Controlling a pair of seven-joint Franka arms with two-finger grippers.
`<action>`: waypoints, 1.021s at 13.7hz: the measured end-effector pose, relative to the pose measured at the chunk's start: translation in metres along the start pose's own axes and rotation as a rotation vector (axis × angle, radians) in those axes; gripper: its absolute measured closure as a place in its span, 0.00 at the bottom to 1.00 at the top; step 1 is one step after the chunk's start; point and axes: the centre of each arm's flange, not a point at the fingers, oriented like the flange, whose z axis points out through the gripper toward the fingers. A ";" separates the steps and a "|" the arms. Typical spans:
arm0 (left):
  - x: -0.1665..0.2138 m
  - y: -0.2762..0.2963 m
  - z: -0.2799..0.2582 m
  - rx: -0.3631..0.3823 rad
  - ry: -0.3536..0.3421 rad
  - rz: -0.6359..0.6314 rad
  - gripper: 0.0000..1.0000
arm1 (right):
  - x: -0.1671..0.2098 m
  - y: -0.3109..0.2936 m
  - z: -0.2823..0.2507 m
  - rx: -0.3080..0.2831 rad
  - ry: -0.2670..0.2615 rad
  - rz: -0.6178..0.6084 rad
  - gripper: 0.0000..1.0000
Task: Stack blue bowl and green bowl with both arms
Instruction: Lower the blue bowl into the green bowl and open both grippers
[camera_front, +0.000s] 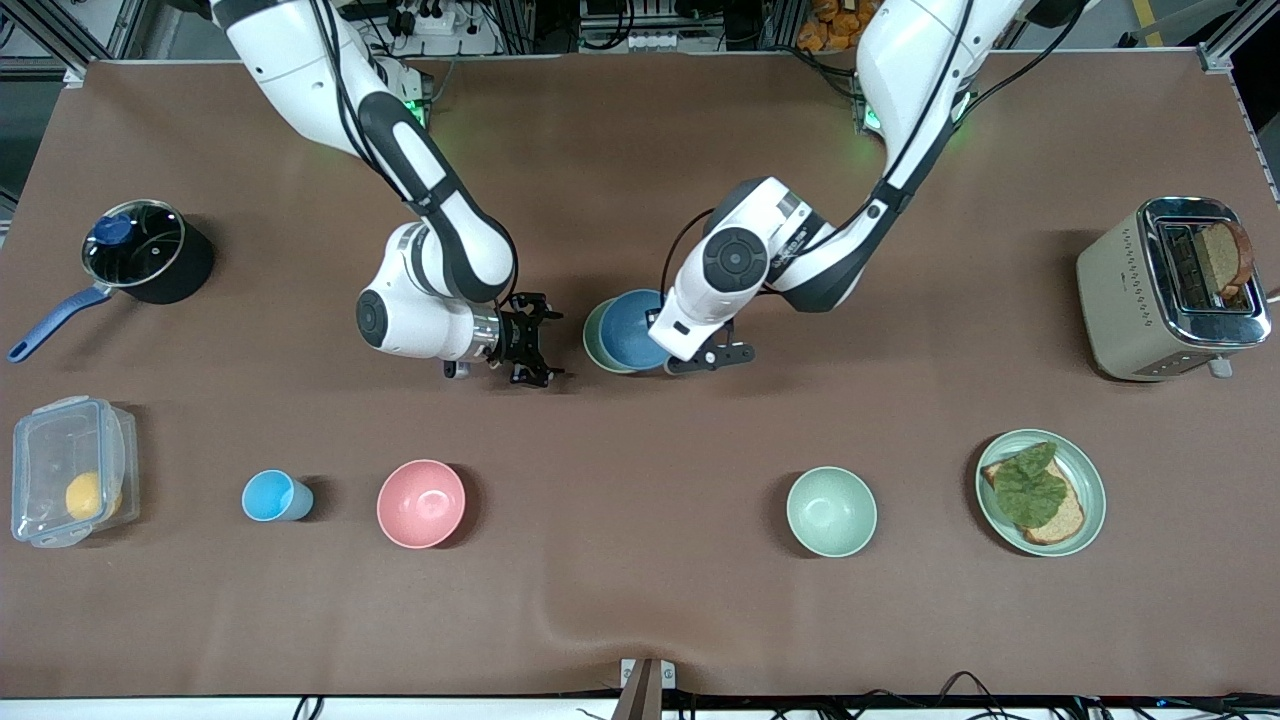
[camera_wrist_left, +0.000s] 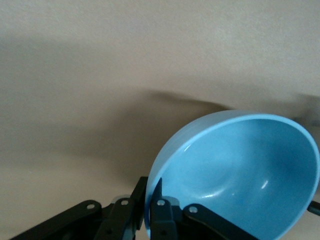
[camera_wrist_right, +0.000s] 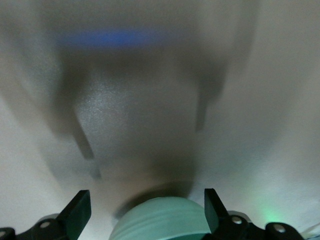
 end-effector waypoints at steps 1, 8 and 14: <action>-0.001 0.002 0.002 0.001 -0.002 0.004 0.93 | -0.001 0.001 0.003 0.010 -0.001 0.001 0.00; -0.012 0.014 0.020 0.007 -0.012 0.004 0.93 | -0.006 0.004 0.009 0.013 0.004 -0.006 0.00; -0.008 0.023 0.015 0.004 0.023 0.009 0.58 | -0.006 0.004 0.009 0.014 0.004 -0.006 0.00</action>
